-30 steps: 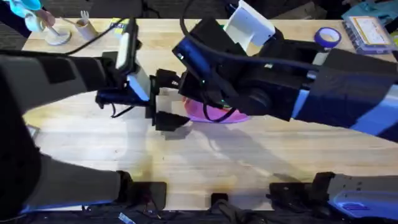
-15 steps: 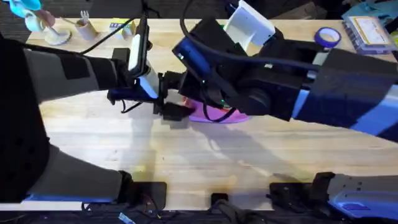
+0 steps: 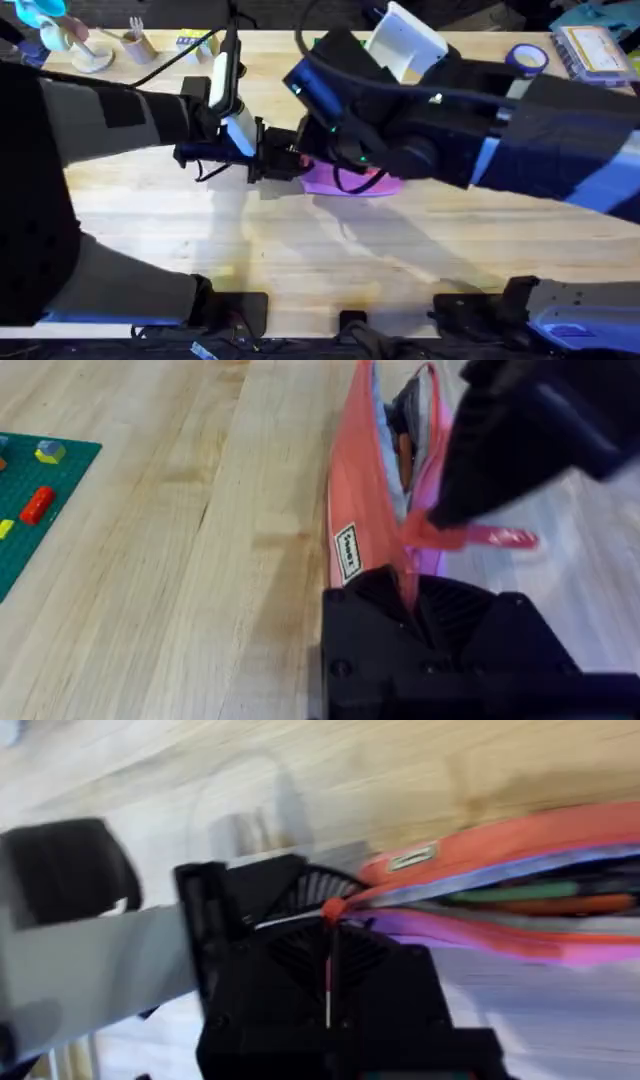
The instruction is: Unzip the bag, pick up the pens from the table one at a time and place them inside, then zip the bag closed.
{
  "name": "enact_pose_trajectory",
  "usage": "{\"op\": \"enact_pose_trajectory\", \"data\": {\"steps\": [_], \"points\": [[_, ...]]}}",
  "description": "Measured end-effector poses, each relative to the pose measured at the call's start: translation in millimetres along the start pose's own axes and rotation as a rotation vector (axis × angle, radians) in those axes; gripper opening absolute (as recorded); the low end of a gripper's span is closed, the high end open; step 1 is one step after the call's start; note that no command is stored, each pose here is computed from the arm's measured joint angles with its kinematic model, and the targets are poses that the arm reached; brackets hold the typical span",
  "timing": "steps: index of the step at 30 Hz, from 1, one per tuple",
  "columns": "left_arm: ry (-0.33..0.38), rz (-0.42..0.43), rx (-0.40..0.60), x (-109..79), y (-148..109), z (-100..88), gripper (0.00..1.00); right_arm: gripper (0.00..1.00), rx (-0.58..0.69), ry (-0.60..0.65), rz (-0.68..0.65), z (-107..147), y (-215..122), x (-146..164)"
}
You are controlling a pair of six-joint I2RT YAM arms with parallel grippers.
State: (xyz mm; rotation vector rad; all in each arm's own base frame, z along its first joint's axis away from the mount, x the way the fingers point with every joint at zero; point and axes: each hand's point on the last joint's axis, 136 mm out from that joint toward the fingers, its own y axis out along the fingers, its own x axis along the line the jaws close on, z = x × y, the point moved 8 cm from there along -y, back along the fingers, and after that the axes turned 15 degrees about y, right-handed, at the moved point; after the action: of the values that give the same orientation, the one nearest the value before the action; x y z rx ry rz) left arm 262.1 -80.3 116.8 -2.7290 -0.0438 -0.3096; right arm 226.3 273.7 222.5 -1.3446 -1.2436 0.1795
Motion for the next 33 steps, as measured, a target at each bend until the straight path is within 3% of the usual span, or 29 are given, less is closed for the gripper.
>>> {"op": "enact_pose_trajectory", "data": {"steps": [9, 17, 25, 33], "points": [[0.001, 0.000, 0.001, 0.1, 0, 0.1, 0.046, 0.031, -0.036, 0.068, 0.172, -36, 5, -32], [0.000, -0.001, 0.002, 0.3, 0, 0.1, 0.046, 0.028, -0.069, 0.096, 0.153, -57, -9, -34], [0.000, 0.000, 0.003, 0.2, 0, 0.2, 0.046, 0.031, -0.075, -0.011, 0.109, -63, -25, -31], [-0.001, -0.001, 0.003, 0.3, 0, 0.2, 0.045, 0.031, -0.068, -0.213, 0.022, -61, -54, -25]]}}
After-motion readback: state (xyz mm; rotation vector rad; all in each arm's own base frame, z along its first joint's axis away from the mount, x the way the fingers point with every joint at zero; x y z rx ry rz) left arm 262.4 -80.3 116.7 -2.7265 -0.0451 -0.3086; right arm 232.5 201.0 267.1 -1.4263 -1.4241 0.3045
